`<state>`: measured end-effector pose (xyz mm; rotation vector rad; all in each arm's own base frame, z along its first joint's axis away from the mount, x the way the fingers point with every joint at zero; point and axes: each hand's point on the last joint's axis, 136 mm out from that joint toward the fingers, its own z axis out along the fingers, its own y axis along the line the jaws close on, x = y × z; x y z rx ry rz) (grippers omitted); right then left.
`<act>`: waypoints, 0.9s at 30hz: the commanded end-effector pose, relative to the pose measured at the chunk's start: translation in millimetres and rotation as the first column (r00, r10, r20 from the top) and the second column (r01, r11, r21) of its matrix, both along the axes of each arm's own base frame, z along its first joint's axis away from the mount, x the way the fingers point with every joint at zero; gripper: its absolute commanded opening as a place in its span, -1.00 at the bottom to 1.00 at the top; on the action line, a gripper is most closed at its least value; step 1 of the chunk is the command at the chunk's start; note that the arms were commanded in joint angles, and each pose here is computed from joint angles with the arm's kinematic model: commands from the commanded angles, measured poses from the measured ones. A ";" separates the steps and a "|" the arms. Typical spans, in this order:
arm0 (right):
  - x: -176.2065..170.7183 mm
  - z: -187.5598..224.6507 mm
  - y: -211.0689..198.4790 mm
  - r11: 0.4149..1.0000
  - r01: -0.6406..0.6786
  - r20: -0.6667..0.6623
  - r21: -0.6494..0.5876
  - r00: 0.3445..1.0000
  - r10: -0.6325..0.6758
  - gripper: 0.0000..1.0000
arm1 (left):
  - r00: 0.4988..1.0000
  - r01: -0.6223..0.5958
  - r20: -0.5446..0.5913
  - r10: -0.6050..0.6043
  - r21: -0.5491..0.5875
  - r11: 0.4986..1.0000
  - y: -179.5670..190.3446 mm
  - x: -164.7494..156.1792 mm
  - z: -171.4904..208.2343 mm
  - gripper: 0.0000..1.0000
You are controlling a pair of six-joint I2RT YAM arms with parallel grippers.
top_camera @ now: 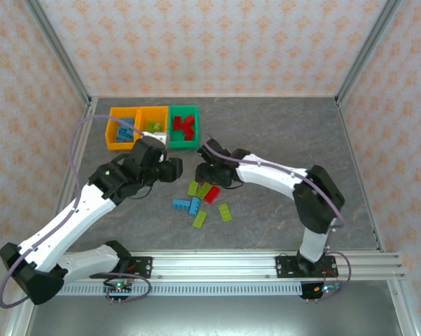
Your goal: Sort the legos into containers by color
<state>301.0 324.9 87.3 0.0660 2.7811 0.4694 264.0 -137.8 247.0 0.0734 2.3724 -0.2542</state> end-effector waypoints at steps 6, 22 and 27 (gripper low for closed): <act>17.5 -33.8 3.8 0.955 0.261 -0.064 -0.141 0.960 -0.272 0.27 | 1.000 0.016 -0.016 -0.012 0.287 0.958 57.7 -34.3 -22.8 0.69; 31.3 -26.3 0.4 0.941 0.308 0.019 -0.139 0.951 -0.308 -0.51 | 1.000 -0.013 -0.005 0.015 0.307 0.951 68.3 -39.7 -27.9 0.83; 57.2 55.1 3.4 0.965 0.260 0.261 0.030 0.930 -0.259 -0.76 | 0.999 -0.039 0.018 0.035 0.313 0.949 73.9 -40.4 -25.0 0.83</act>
